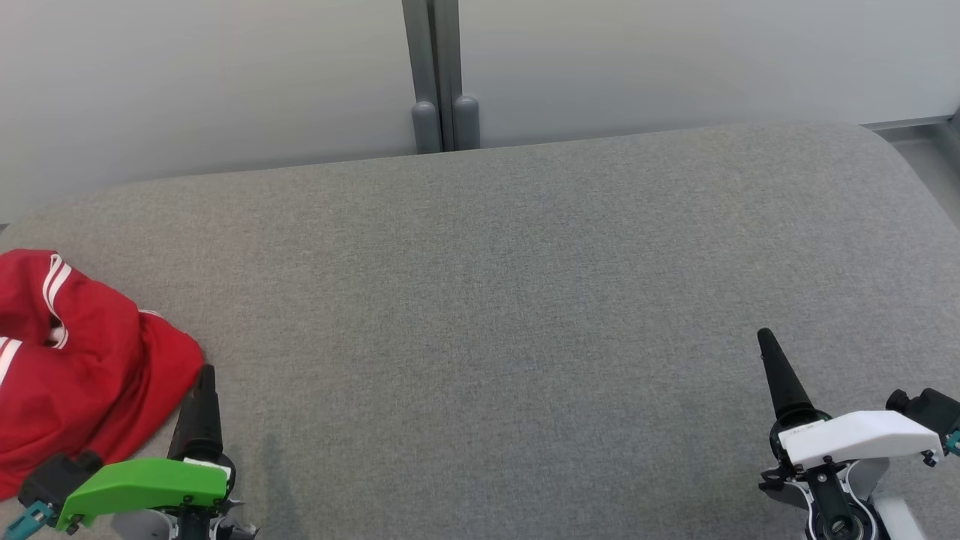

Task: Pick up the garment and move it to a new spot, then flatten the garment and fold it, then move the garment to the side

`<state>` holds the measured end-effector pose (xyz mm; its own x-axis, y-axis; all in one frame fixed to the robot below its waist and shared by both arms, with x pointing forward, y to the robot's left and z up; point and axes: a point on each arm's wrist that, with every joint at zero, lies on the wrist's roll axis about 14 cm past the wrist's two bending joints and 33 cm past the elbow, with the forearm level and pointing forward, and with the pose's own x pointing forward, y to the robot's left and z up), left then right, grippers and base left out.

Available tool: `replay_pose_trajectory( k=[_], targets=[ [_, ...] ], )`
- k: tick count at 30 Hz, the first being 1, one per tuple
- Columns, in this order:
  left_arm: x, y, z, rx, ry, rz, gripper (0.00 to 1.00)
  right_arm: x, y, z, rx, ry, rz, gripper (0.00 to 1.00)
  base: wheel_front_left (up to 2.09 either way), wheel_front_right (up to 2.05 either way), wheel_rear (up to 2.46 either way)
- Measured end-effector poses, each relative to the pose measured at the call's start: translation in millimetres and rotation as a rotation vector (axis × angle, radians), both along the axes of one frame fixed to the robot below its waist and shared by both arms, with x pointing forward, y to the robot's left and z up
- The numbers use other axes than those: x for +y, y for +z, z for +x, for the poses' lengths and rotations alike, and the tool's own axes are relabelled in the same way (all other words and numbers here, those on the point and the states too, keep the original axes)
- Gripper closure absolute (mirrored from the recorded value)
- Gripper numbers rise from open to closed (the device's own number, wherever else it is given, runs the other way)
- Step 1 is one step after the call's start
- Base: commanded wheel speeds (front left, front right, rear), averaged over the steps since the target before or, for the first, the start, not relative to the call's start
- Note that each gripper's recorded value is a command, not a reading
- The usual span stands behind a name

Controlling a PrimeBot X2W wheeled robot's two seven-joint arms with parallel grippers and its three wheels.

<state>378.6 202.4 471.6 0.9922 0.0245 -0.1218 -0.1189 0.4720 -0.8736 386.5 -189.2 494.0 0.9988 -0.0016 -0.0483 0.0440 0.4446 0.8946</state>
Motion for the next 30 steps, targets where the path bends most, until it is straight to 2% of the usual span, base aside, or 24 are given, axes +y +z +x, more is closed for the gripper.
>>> replay_pose_trajectory(
  k=[19,30],
  targets=[
    [-10.1,-11.7,-0.9,0.05,-0.094,0.404,0.0,4.5,9.7,2.1,-0.042,0.012,-0.327,0.0,0.0,0.0,0.0],
    [-15.8,-0.2,6.9,0.01,-0.123,0.576,0.0,13.8,25.0,7.6,-0.103,0.032,-0.494,0.0,0.0,0.0,0.0]
  ],
)
